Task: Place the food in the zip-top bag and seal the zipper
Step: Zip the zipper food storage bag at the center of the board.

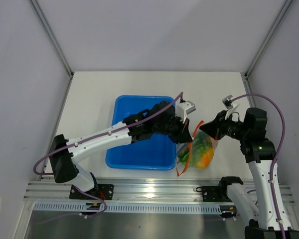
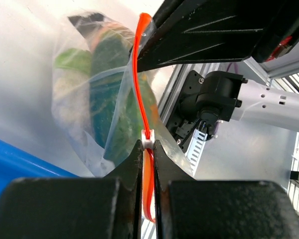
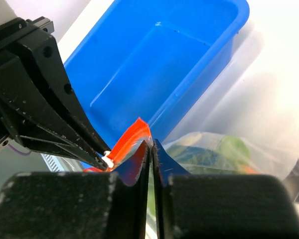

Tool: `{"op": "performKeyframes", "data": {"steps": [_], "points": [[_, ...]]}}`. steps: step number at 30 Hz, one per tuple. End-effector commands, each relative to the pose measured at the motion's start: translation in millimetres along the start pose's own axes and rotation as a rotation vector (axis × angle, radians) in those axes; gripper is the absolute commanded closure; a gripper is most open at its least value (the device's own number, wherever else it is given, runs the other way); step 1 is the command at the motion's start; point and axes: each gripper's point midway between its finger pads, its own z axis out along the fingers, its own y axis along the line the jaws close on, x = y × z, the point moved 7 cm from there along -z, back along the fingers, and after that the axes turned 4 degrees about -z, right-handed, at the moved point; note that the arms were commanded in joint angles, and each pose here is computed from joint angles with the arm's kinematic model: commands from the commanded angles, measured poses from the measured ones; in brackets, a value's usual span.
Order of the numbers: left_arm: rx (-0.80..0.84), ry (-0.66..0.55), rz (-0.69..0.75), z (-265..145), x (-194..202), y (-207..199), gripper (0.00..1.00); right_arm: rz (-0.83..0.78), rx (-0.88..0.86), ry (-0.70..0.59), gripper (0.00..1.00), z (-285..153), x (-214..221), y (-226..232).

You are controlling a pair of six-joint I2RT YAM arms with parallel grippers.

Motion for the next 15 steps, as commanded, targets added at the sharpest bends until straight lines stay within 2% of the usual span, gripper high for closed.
{"op": "performKeyframes", "data": {"steps": [1, 2, 3, 6, 10, 11, 13, 15], "points": [[0.004, -0.001, 0.013, -3.8, -9.3, -11.2, 0.99, -0.036, -0.011, -0.053, 0.92, -6.7, -22.6, 8.0], [0.003, -0.003, 0.015, -3.1, -10.7, -11.6, 0.99, -0.036, -0.022, -0.056, 0.85, -6.8, -23.0, 9.3], [0.004, -0.011, 0.018, -3.0, -14.6, -13.2, 0.99, -0.037, -0.027, -0.06, 0.67, -7.6, -22.5, 11.0], [-0.004, -0.012, 0.021, -0.3, -18.8, -12.9, 1.0, -0.029, -0.014, -0.085, 0.36, -10.8, -24.2, 14.6], [-0.023, -0.018, 0.018, 4.8, -22.3, -10.3, 0.99, 0.196, 0.181, -0.085, 0.22, -10.0, -31.4, 0.7], [-0.027, -0.019, 0.015, 5.6, -22.0, -9.5, 1.0, 0.253, 0.232, -0.048, 0.01, -10.3, -28.1, -3.9], [-0.031, -0.029, 0.014, 7.1, -23.5, -9.0, 0.99, 0.373, 0.306, 0.036, 0.01, -7.6, -29.2, -12.1], [-0.037, -0.034, 0.008, 7.7, -23.6, -8.3, 0.99, 0.481, 0.377, 0.061, 0.01, -4.3, -33.3, -19.5]]}}
